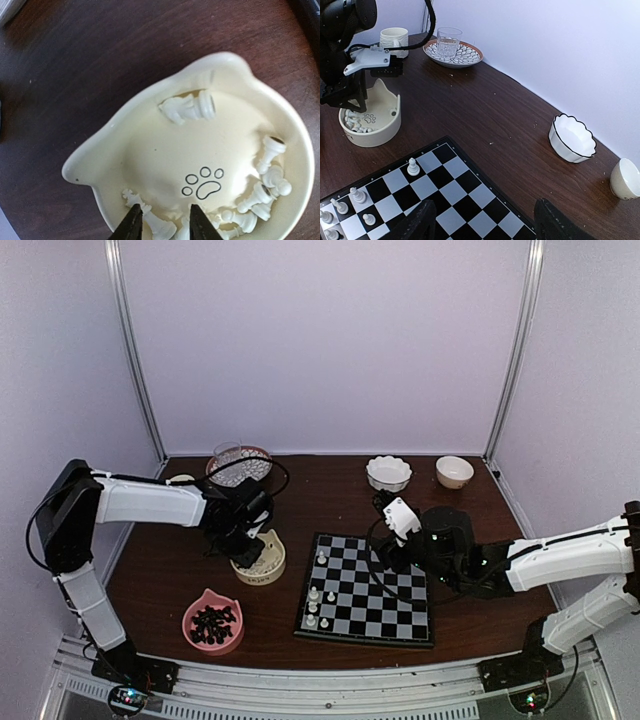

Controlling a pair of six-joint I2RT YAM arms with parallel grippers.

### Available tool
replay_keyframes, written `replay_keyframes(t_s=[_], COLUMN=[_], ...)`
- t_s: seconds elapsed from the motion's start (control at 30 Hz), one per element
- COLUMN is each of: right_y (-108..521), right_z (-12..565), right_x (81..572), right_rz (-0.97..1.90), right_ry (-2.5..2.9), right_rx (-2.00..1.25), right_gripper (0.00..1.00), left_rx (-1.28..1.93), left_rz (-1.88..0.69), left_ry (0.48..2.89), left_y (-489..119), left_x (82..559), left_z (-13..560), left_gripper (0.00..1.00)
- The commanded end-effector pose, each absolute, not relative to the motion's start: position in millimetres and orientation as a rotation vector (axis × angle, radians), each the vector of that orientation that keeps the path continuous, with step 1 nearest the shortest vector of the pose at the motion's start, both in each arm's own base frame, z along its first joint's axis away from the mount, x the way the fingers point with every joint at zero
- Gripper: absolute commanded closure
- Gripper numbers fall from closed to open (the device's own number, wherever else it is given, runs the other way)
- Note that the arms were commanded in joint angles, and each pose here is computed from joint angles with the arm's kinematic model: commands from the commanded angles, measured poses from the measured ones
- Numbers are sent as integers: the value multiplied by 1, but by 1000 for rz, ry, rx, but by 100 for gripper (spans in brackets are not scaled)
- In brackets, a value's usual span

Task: Set up the chess pieces on the board
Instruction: Pick up the king from the storage box.

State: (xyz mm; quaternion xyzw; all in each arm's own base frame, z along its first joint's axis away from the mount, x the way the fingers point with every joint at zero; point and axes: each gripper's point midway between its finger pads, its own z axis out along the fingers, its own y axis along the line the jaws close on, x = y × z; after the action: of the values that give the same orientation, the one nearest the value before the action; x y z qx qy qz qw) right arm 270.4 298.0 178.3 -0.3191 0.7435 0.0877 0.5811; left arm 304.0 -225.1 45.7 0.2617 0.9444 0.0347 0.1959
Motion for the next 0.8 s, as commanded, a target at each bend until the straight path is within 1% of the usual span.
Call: replay_keyframes(t_s=[0.0, 0.13, 0.23, 0.33, 0.43, 0.5, 0.67, 0.77], right_y=[292, 292, 294, 294, 294, 295, 294, 293], right_z=[183, 183, 182, 183, 183, 183, 184, 185], right_x=[271, 271, 271, 271, 271, 270, 270, 270], right_rz=[184, 184, 185, 187, 188, 191, 195, 195], right_ry=[1726, 1726, 1727, 1727, 1725, 1727, 1722, 1723], right_rx=[-725, -725, -729, -730, -729, -732, -727, -728], right_gripper=[30, 30, 30, 30, 30, 30, 30, 30], left_rx=[574, 553, 556, 565, 576, 578, 581, 598], left_rz=[176, 191, 217, 209, 183, 173, 79, -39], left_ry=[2724, 2759, 2770, 2793, 2816, 2835, 2866, 2877], left_y=[-212, -208, -205, -206, -209, -211, -220, -234], left_x=[304, 299, 298, 294, 291, 289, 282, 278], left_z=[45, 41, 38, 33, 26, 23, 16, 14], left_gripper=[63, 54, 52, 55, 63, 66, 70, 75])
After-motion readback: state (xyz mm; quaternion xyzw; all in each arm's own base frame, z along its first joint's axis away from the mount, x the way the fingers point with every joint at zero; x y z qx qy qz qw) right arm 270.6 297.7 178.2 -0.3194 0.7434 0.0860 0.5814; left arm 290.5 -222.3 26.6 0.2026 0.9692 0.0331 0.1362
